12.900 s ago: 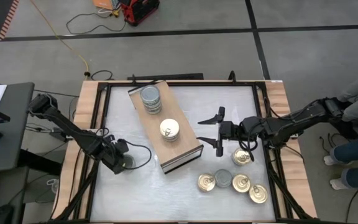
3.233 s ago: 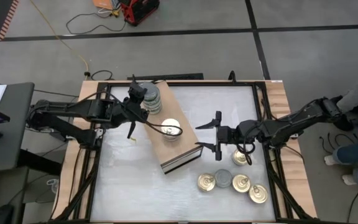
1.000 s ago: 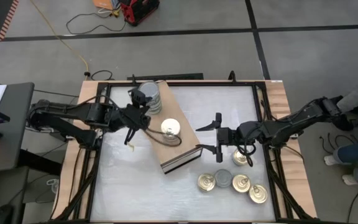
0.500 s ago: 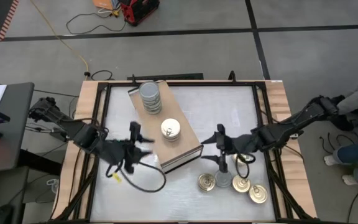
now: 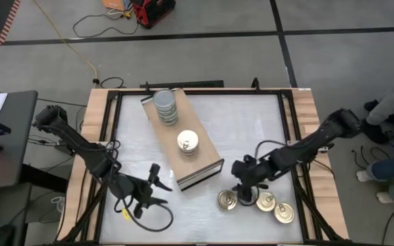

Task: Stack canned seafood by type on shelf
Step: Stack the blue tuna can on top of the other blue tuna can on the shelf

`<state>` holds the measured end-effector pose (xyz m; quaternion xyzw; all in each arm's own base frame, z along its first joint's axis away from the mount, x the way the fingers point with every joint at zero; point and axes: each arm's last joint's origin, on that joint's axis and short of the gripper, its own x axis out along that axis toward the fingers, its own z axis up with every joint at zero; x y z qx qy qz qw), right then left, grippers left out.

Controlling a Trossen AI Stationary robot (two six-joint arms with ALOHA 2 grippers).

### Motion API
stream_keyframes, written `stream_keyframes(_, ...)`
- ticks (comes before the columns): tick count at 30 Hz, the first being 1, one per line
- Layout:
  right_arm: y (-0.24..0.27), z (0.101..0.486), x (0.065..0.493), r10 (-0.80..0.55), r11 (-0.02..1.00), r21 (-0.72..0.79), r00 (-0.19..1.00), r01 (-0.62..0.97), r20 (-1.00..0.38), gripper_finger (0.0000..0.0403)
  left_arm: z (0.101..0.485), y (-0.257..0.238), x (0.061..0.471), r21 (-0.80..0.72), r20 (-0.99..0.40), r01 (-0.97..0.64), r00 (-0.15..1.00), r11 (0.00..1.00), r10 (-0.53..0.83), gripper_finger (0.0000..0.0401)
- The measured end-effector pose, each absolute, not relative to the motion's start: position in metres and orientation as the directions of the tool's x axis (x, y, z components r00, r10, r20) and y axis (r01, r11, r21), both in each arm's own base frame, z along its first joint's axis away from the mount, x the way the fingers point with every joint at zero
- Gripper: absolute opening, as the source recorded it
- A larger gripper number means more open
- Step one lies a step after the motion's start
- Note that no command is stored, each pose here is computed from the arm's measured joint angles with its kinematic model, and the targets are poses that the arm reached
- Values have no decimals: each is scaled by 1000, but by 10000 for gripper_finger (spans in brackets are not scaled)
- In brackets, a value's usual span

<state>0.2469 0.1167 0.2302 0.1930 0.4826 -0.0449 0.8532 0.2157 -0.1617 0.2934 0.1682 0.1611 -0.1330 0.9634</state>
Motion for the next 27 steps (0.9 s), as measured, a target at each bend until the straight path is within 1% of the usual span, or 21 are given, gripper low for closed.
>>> stream_keyframes(2, 111, 220, 245, 107, 915, 259, 433, 310, -895, 291, 284, -162, 215, 265, -332, 312, 918, 913, -217, 181)
stream_keyframes(3, 110, 218, 247, 117, 911, 265, 418, 317, -901, 291, 279, -161, 215, 258, -326, 307, 920, 916, -216, 181)
stream_keyframes(7, 105, 211, 263, 190, 886, 345, 436, 310, -880, 291, 261, -156, 213, 247, -344, 275, 921, 929, -181, 181)
stream_keyframes(10, 102, 199, 272, 243, 876, 375, 395, 304, -886, 290, 254, -155, 211, 231, -347, 250, 924, 940, -161, 181)
stream_keyframes(13, 101, 188, 276, 248, 873, 368, 357, 319, -900, 285, 252, -157, 209, 220, -352, 256, 921, 941, -168, 181)
stream_keyframes(16, 105, 179, 281, 252, 881, 362, 345, 305, -904, 274, 252, -163, 204, 232, -351, 286, 916, 929, -194, 181)
stream_keyframes(19, 110, 171, 283, 256, 886, 355, 325, 298, -911, 255, 252, -169, 199, 271, -345, 312, 915, 911, -210, 181)
stream_keyframes(22, 114, 169, 286, 247, 905, 333, 312, 263, -917, 228, 249, -172, 196, 282, -328, 301, 923, 911, -203, 181)
stream_keyframes(27, 110, 169, 287, 203, 922, 280, 282, 267, -938, 162, 232, -168, 192, 260, -271, 286, 938, 922, -215, 181)
